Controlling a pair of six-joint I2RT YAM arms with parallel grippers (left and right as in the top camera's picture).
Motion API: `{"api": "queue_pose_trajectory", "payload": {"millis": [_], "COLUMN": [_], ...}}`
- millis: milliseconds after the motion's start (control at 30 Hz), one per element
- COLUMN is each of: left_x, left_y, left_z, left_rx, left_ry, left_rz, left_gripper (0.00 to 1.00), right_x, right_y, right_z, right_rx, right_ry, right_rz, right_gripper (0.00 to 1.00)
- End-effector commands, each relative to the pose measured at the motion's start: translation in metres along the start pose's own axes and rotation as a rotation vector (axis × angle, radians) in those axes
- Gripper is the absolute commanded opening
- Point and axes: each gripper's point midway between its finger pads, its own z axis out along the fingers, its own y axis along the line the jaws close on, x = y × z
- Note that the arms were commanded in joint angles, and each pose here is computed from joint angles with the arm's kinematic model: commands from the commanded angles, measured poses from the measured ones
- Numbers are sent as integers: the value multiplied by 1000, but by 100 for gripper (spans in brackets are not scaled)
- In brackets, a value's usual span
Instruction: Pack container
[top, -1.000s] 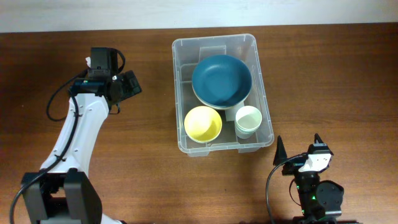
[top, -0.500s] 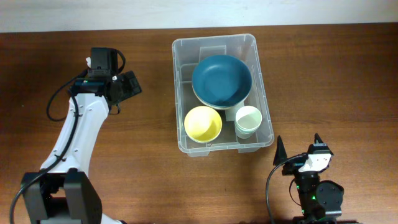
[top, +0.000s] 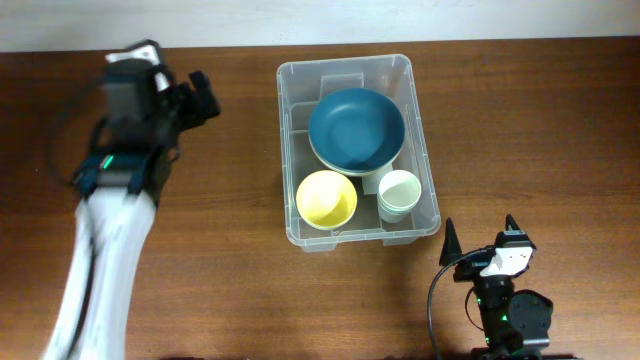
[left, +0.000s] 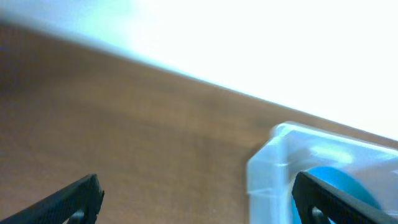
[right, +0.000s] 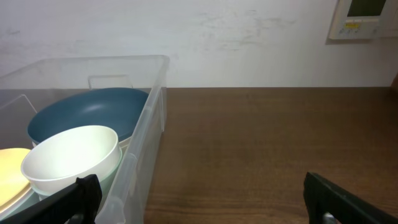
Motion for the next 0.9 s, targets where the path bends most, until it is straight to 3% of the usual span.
{"api": "queue_pose_trajectory", "payload": {"millis": [0,233,433,667,867], "left_x": [-22,14,64,140,139], "left_y": [-4,24,40,57,54], "left_z": [-81,-200,-257,-228,-177], "left_rx": [29,-41,-15,11,44], "left_ry": [-103,-141,-228,-179,-336], "left_rz": [164,198,192,191,183], "left_gripper": [99,99,99,100,99], "right_x": [2,2,2,2,2], "right_y": [0,0,0,0,0], "right_z": [0,0,0,0,0], "right_rx": [1,1,1,1,1], "right_ry": [-1,-2,-2,-2,-2], "right_rz": [-6,-6,-6,-6,-6], "right_gripper": [99,99,99,99,99]}}
